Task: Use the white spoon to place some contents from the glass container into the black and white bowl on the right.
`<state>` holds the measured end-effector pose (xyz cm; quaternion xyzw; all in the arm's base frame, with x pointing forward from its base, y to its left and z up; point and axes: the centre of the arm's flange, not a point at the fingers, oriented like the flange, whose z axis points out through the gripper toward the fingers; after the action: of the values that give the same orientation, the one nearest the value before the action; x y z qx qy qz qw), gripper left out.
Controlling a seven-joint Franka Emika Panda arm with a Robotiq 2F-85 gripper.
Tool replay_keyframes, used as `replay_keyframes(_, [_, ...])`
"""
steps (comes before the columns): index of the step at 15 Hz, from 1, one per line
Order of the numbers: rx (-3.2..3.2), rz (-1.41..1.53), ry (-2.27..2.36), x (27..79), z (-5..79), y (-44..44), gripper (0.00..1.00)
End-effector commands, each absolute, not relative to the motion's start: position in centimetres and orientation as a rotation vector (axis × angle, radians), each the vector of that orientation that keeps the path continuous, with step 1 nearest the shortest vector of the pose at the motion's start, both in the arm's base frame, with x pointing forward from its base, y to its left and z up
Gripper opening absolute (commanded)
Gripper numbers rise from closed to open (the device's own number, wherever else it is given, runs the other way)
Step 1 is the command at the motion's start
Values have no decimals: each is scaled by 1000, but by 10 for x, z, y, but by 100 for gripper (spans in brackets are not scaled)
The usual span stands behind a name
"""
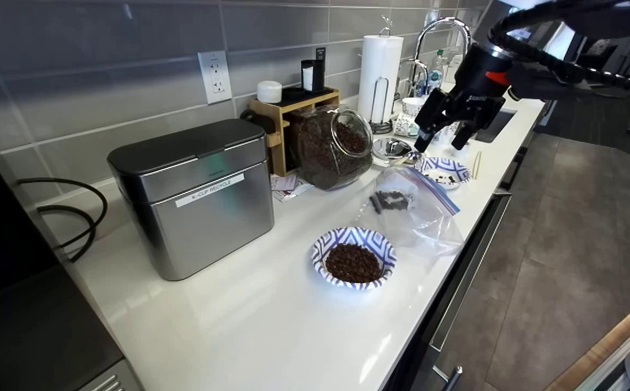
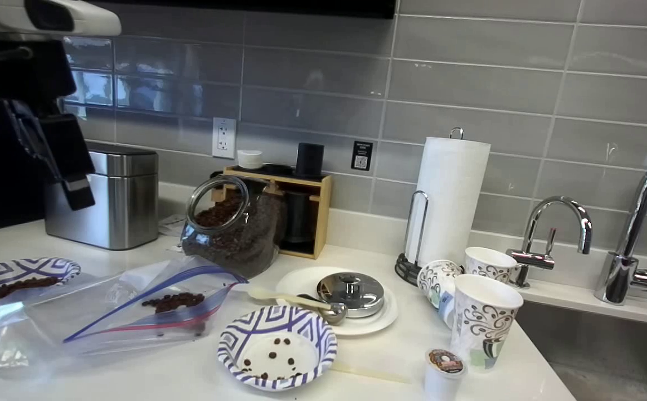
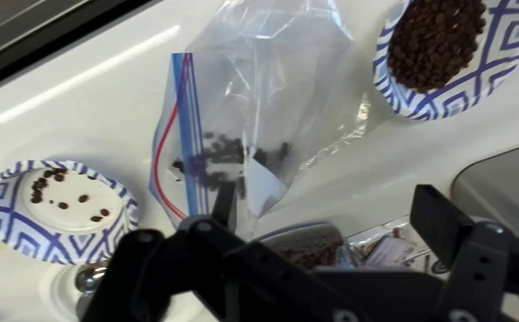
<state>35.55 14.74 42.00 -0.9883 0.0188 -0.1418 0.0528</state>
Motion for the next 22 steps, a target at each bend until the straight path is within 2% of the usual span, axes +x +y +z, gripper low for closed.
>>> replay_keyframes(1, [-3057, -391, 346, 408, 395, 103, 100])
replay_keyframes(9, [-2974, -369, 885, 508, 369, 10, 100])
replay_keyframes(16, [-2879, -305, 1075, 571, 341, -3, 100])
replay_keyframes(22, [-2849, -276, 1142, 605, 324, -2, 100])
